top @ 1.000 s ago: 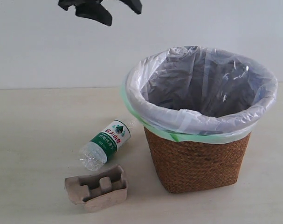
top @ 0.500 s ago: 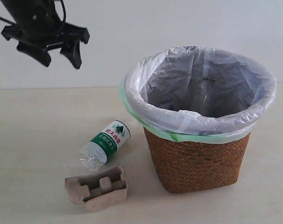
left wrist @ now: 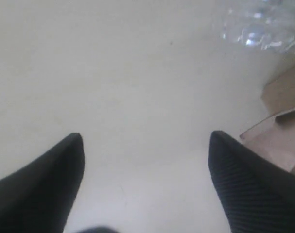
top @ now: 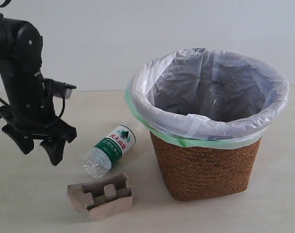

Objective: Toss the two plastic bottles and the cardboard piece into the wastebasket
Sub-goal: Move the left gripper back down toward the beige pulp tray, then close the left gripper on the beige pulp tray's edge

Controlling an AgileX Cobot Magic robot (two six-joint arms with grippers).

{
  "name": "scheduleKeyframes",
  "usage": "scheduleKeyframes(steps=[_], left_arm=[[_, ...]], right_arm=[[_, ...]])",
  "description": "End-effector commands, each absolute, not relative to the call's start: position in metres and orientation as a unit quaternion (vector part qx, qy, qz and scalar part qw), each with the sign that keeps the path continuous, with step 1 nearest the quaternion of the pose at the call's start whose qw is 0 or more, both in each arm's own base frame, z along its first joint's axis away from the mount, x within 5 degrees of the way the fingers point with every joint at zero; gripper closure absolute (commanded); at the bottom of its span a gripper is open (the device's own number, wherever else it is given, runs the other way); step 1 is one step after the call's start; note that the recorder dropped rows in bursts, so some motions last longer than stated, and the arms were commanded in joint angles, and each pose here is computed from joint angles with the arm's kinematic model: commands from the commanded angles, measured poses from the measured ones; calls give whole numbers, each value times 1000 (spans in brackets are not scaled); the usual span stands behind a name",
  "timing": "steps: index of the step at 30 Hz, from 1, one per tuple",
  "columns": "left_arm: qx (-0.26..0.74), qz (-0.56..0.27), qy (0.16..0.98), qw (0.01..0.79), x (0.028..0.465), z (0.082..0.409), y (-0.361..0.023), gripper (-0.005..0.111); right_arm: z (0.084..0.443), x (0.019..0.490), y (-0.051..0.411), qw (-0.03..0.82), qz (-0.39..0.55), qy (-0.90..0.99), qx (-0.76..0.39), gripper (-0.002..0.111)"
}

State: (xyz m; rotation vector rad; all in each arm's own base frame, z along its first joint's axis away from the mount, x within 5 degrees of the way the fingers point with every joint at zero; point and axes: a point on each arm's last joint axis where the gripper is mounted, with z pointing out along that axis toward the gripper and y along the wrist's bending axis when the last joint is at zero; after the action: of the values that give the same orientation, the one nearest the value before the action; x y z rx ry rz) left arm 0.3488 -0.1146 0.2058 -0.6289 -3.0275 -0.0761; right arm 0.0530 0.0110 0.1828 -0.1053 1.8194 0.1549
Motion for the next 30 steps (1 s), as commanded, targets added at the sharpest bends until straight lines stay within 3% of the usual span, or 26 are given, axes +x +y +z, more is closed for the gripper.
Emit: scheduleKeyframes(steps=[1,6,12,23,30], left_arm=[[-212,-19,-975,61,332,191,-111,40],[-241,42,-965,97,315,179,-121,40],[-293,152,-941,77,304,194,-146,40],[-440,131,-885,70,260,206,-176,40],[-506,114,-852,65,258,205,-177,40]], right_arm=[[184,53,11,615,62,785,-46,108],[184,53,11,615,62,785,-46,108],[184,53,11,615,62,785,-46,108],[184,53,11,615,62,785,-46,108],[184,53,11,615,62,785,-46,108]])
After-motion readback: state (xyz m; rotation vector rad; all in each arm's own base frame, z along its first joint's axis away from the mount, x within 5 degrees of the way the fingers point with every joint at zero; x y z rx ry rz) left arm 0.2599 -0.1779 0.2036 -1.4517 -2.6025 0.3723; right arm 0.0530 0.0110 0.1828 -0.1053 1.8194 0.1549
